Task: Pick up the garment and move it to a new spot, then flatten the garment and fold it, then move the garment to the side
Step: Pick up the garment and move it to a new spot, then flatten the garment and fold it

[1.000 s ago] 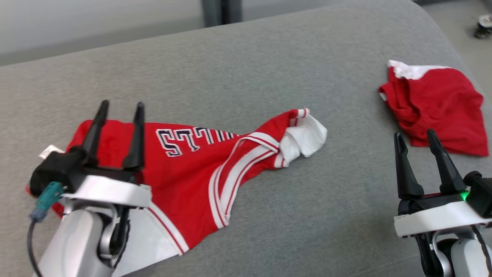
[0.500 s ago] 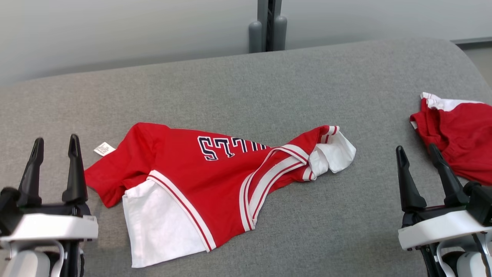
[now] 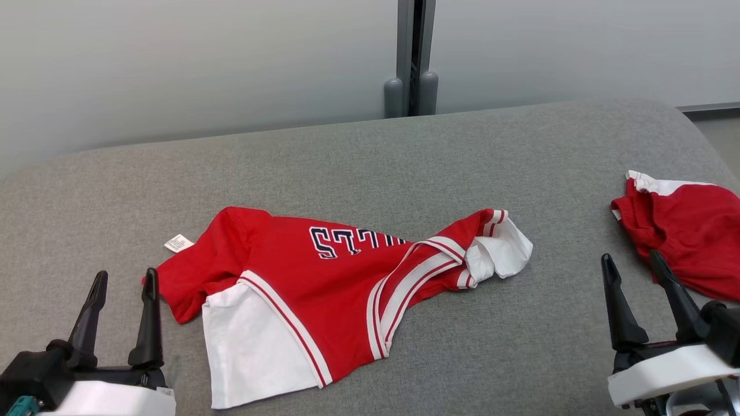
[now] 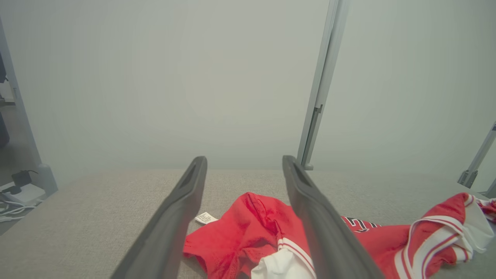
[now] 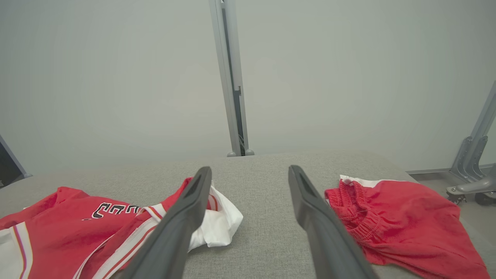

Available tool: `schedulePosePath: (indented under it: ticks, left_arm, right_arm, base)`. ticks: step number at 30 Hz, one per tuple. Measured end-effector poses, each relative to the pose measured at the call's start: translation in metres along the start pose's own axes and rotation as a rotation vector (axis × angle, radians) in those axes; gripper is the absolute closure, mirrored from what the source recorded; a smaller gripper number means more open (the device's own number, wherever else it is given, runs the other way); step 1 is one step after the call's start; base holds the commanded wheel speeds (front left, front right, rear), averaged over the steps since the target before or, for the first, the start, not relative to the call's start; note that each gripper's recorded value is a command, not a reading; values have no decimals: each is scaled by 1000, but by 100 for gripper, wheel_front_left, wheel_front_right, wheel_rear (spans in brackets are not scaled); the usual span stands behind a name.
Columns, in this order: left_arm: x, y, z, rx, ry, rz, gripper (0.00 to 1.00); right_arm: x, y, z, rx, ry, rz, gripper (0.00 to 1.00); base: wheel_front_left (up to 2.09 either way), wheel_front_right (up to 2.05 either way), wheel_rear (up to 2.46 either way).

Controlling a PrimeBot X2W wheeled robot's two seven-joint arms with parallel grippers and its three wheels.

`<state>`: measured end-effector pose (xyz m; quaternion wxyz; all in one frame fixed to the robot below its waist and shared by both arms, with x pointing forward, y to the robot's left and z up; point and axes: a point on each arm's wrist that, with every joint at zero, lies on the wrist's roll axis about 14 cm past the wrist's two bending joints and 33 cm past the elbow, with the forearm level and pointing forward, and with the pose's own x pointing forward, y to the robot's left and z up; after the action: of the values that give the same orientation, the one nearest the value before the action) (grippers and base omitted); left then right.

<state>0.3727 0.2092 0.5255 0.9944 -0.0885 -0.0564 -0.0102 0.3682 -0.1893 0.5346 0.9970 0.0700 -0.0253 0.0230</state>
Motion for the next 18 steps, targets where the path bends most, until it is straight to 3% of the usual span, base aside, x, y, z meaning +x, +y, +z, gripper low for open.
schedulePosePath:
  ticks: [18]
  left_arm:
    - [-6, -9, 1, 7, 25, -18, 0]
  right_arm:
    - [-9, -2, 3, -2, 1, -7, 0]
  base:
    - [0, 0, 0]
